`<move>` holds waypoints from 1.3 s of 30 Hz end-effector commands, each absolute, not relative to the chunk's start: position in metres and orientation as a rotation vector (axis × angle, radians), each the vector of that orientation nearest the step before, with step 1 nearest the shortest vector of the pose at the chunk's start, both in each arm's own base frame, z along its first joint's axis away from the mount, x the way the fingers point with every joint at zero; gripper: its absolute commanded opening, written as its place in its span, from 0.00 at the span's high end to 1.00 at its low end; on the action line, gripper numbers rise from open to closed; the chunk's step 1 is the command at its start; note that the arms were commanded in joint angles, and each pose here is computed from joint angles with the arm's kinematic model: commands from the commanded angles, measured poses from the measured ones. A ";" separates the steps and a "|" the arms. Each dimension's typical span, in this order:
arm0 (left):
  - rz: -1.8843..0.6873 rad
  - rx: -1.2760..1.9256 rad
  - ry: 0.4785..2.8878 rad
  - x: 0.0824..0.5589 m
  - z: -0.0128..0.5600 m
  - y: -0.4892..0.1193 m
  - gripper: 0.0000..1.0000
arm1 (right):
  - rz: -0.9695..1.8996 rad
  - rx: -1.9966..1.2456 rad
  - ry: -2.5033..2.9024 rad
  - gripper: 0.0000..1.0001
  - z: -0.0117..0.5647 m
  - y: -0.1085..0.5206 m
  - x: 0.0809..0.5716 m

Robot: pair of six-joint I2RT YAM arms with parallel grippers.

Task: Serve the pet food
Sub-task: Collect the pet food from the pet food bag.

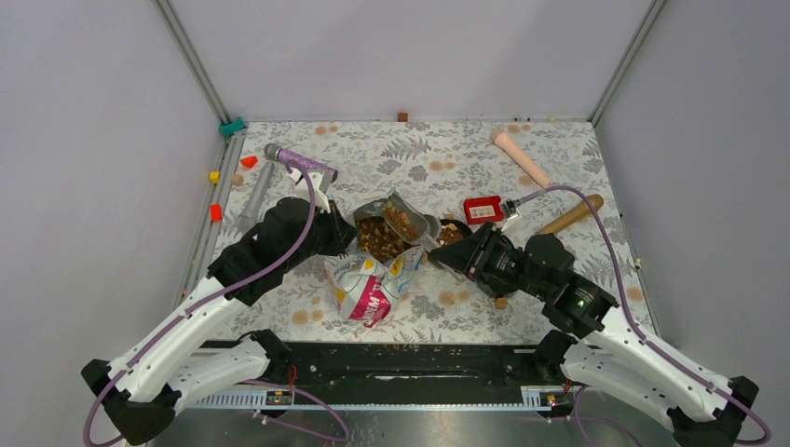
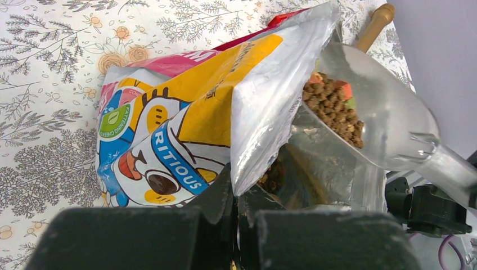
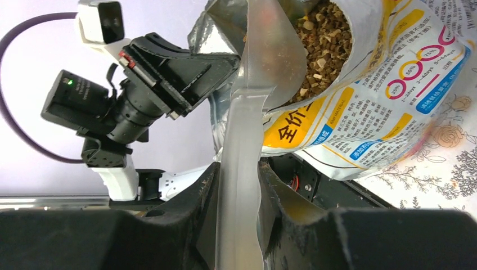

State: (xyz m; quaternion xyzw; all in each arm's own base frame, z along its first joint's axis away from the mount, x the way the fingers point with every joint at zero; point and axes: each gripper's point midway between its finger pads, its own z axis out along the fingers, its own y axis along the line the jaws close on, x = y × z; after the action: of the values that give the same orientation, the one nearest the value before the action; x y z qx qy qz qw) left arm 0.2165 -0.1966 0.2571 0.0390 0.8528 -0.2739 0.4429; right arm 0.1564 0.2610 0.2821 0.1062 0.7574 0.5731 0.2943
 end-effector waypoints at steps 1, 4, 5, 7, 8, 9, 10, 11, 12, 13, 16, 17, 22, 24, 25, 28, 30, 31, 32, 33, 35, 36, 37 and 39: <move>-0.742 0.104 2.042 0.218 0.282 -0.202 1.00 | 1.650 0.273 1.867 1.00 0.313 0.255 0.149; -0.740 0.106 2.053 0.218 0.278 -0.204 1.00 | 1.646 0.247 1.856 1.00 0.315 0.248 0.142; -0.742 0.108 2.057 0.218 0.277 -0.204 1.00 | 1.648 0.241 1.858 1.00 0.314 0.247 0.140; -0.743 0.110 2.066 0.219 0.275 -0.206 1.00 | 1.665 0.239 1.858 1.00 0.313 0.246 0.136; -0.744 0.112 2.069 0.219 0.274 -0.206 1.00 | 1.681 0.233 1.852 1.00 0.313 0.246 0.134; -0.744 0.112 2.071 0.219 0.274 -0.207 1.00 | 1.704 0.229 1.841 1.00 0.314 0.247 0.132; -0.745 0.113 2.074 0.219 0.273 -0.207 1.00 | 1.727 0.225 1.825 1.00 0.317 0.247 0.131; -0.746 0.115 2.075 0.219 0.273 -0.208 1.00 | 1.739 0.226 1.823 1.00 0.316 0.247 0.130; -0.746 0.115 2.076 0.219 0.273 -0.208 1.00 | 1.746 0.224 1.817 1.00 0.317 0.248 0.129; -0.748 0.117 2.076 0.219 0.273 -0.208 1.00 | 1.747 0.225 1.819 1.00 0.316 0.248 0.129; -0.751 0.118 2.075 0.218 0.273 -0.209 1.00 | 1.780 0.235 1.798 1.00 0.317 0.249 0.129; -0.753 0.118 2.072 0.218 0.274 -0.208 1.00 | 1.803 0.236 1.779 1.00 0.319 0.250 0.129; -0.749 0.112 2.066 0.218 0.275 -0.206 1.00 | 1.912 0.224 1.701 1.00 0.326 0.254 0.125; -0.749 0.112 2.067 0.218 0.275 -0.207 1.00 | 1.963 0.214 1.656 1.00 0.331 0.255 0.123; -0.748 0.112 2.067 0.218 0.274 -0.207 1.00 | 1.990 0.214 1.626 1.00 0.335 0.255 0.122; -0.750 0.114 2.070 0.218 0.274 -0.207 1.00 | 2.037 0.210 1.547 1.00 0.347 0.253 0.122; -0.750 0.114 2.070 0.218 0.274 -0.207 1.00 | 2.036 0.202 1.527 1.00 0.352 0.254 0.123; -0.751 0.115 2.071 0.218 0.274 -0.208 1.00 | 2.040 0.198 1.509 1.00 0.356 0.253 0.124; -0.753 0.117 2.071 0.218 0.274 -0.208 1.00 | 2.055 0.196 1.488 1.00 0.360 0.253 0.123; -0.754 0.117 2.070 0.218 0.274 -0.208 1.00 | 2.074 0.190 1.454 1.00 0.365 0.252 0.123; -0.754 0.117 2.065 0.218 0.276 -0.207 1.00 | 2.107 0.163 1.378 1.00 0.377 0.247 0.118; -0.756 0.118 2.063 0.217 0.276 -0.207 1.00 | 2.104 0.153 1.361 1.00 0.378 0.246 0.118; -0.759 0.117 2.060 0.217 0.276 -0.208 1.00 | 2.097 0.153 1.353 1.00 0.378 0.246 0.118; -0.762 0.118 2.061 0.217 0.276 -0.208 1.00 | 2.079 0.173 1.347 1.00 0.375 0.245 0.122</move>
State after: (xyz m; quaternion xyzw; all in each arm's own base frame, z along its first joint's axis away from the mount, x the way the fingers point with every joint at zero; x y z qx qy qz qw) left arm 0.2168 -0.1988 0.2552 0.0412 0.8544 -0.2751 0.4388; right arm 0.1284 0.2586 0.3390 0.0817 0.5814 0.7570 0.2868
